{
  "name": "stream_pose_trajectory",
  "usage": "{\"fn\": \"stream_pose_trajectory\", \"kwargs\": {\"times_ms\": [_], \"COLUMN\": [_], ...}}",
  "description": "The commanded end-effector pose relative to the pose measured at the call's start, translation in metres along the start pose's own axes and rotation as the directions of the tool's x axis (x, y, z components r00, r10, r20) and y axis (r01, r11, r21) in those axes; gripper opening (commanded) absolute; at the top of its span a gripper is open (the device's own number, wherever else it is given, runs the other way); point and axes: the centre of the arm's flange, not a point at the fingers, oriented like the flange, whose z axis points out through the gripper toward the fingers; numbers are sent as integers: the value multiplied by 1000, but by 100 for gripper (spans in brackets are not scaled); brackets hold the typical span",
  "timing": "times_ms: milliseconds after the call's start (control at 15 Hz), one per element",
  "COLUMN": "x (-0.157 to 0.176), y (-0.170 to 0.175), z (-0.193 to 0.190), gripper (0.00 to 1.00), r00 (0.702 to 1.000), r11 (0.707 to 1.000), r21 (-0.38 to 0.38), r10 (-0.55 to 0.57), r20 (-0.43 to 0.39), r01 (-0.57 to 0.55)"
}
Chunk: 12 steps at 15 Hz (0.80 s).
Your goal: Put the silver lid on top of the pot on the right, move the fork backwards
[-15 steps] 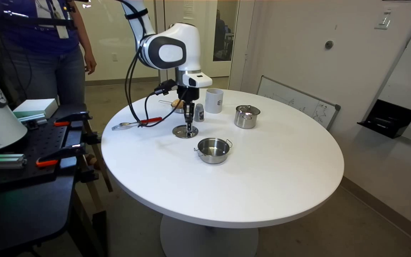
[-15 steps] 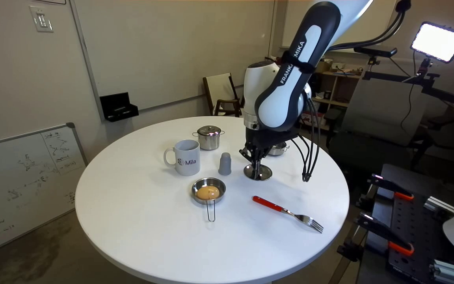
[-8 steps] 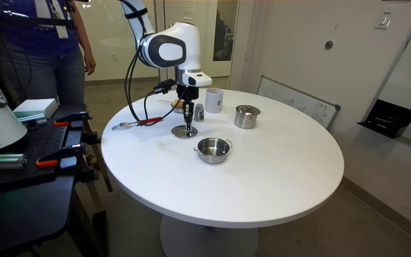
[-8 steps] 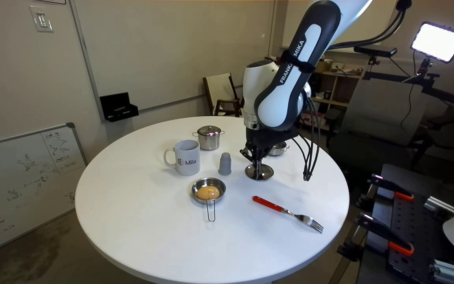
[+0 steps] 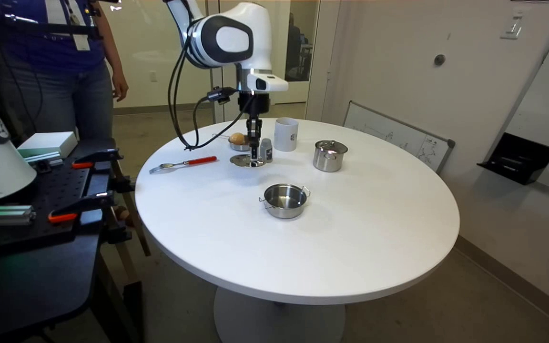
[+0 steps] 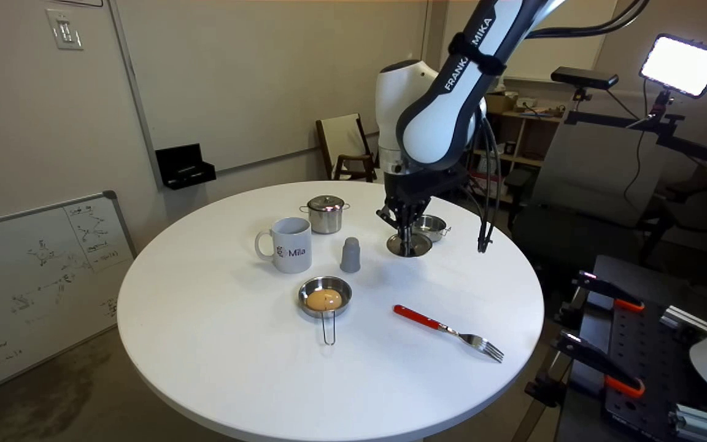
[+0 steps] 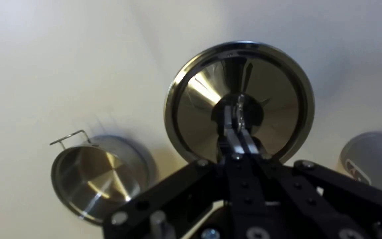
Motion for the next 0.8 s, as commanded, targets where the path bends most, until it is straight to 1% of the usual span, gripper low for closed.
{"fn": "stream_pose_trajectory", "kwargs": {"times_ms": [0,67,267,333,467,667,733], "x": [11,18,33,30,34,34,33], "y": [33,44,71,61,74,74,72], "z": [-20,-20,-18,-13,-11,-11,-9], "gripper": [0,0,0,1,1,0,0], "r00": [998,996,987,992,989,989,988], "r11": [997,994,985,992,989,988,988], "r21": [-44,-59,-63,-50,-54,-54,-39], "r10": [59,86,155,114,138,143,150], "r20": [-27,-40,-50,-46,-45,-45,-38], "r01": [-60,-88,-158,-116,-140,-145,-151]}}
